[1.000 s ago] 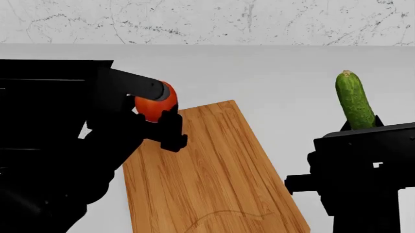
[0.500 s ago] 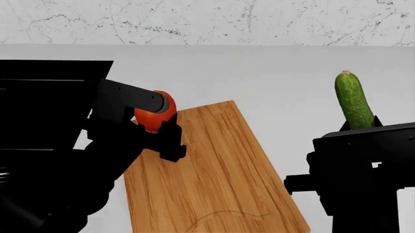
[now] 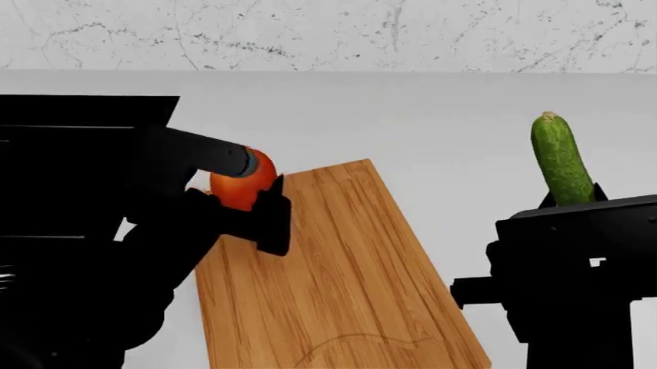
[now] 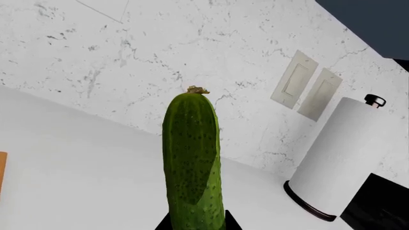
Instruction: Pick the vegetables from the sink and place them on the cutting board.
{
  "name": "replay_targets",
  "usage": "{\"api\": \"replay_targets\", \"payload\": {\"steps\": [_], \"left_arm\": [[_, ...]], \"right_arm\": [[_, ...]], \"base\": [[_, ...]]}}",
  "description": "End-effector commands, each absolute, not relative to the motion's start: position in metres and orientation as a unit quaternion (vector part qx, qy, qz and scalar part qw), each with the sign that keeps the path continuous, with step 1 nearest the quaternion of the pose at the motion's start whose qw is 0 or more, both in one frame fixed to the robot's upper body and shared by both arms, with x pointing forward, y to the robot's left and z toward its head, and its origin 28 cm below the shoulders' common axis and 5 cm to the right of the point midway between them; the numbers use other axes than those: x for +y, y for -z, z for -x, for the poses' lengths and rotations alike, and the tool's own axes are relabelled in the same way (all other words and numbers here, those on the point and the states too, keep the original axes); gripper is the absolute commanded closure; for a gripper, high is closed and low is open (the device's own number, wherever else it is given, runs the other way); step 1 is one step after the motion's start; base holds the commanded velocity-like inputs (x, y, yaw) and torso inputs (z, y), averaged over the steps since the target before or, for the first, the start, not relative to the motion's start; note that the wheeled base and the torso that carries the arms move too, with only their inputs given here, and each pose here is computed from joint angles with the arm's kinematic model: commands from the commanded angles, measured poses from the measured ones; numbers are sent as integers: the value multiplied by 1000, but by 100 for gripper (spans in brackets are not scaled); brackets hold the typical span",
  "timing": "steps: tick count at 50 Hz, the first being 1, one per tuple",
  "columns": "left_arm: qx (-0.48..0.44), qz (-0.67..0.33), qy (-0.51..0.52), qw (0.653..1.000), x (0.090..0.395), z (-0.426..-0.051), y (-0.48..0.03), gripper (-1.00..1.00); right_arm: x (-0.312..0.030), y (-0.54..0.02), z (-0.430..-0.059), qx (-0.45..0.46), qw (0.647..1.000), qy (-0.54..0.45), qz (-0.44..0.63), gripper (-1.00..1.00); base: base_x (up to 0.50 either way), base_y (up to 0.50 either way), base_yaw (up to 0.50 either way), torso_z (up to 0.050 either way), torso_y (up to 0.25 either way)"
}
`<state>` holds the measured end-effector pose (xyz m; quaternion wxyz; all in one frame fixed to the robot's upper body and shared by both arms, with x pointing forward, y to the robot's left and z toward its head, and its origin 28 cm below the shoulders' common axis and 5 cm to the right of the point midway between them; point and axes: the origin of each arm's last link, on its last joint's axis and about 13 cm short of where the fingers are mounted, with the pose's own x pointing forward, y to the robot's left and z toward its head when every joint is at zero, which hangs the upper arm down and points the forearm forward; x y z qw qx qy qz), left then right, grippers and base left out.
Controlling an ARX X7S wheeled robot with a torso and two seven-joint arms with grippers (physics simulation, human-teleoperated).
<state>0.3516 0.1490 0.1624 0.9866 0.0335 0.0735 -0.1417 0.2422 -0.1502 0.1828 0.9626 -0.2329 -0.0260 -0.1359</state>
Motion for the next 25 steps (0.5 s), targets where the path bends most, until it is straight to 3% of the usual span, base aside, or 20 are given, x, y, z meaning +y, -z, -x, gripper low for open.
{"api": "replay_targets", "payload": {"steps": [1, 8, 14, 25], "left_arm": [[5, -18, 148, 989, 153, -334, -201, -100], [-16, 14, 163, 986, 156, -323, -216, -100], [-59, 71, 149, 985, 170, -310, -218, -100], [-130, 102, 115, 980, 193, -278, -205, -100]], "right_arm": [[-151, -185, -242, -32, 960, 141, 239, 100], [-150, -185, -243, -32, 962, 136, 234, 100], [-140, -185, -251, 45, 972, 113, 202, 100], [-118, -252, -265, 113, 970, 4, 213, 100]], "base": [[0, 0, 0, 0, 0], [0, 0, 0, 0, 0], [0, 0, 0, 0, 0], [0, 0, 0, 0, 0]]}}
